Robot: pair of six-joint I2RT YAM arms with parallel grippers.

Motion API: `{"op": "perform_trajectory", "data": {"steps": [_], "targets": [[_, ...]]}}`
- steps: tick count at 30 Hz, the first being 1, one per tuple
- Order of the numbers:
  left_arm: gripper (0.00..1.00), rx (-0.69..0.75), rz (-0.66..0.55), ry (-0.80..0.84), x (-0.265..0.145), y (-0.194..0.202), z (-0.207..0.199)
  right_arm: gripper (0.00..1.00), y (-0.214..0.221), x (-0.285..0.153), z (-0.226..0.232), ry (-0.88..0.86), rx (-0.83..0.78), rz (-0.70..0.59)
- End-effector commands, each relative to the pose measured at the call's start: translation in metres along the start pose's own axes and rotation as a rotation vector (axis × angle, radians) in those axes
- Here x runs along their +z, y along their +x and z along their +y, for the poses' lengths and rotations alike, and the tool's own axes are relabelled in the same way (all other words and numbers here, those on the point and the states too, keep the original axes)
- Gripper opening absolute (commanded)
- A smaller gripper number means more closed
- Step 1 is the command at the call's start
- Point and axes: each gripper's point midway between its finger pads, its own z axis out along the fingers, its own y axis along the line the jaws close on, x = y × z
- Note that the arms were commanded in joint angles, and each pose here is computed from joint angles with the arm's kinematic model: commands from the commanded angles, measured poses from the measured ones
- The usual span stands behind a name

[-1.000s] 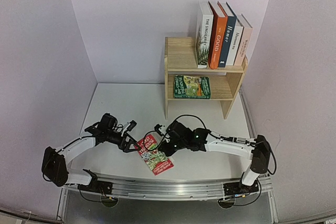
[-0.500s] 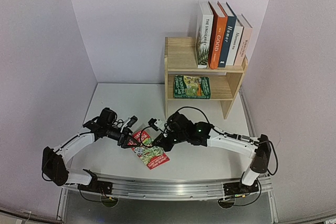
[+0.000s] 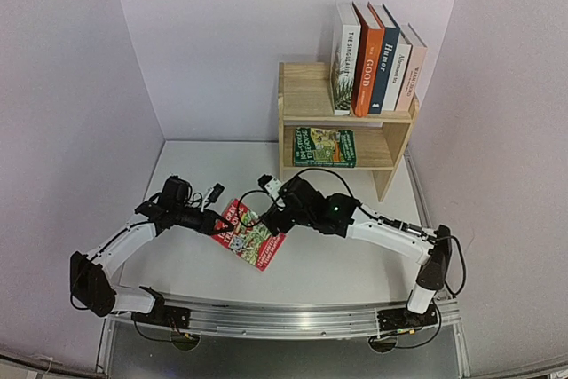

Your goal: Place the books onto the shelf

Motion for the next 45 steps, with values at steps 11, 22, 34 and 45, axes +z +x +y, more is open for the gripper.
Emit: {"op": "perform_trajectory", "data": {"steps": [11,22,34,45], "targets": [[0.00,-0.538,-0.380,-0.020,-0.049,-0.079,0.022,0.96,-0.034,0.040,0.084,0.298,-0.519,-0.155],[0.00,-0.532,-0.378,-0.002,-0.048,-0.079,0.019,0.78,-0.048,0.075,0.054,0.603,-0.650,-0.140],[0.74,-0.510,-0.391,-0.032,-0.056,-0.075,0.021,0.00,-0.066,0.040,0.029,0.653,-0.642,-0.156],[1.00,-0.070,-0.513,-0.405,-0.124,-0.095,0.015,0.00,-0.028,-0.070,-0.029,0.267,-0.578,0.141]]}}
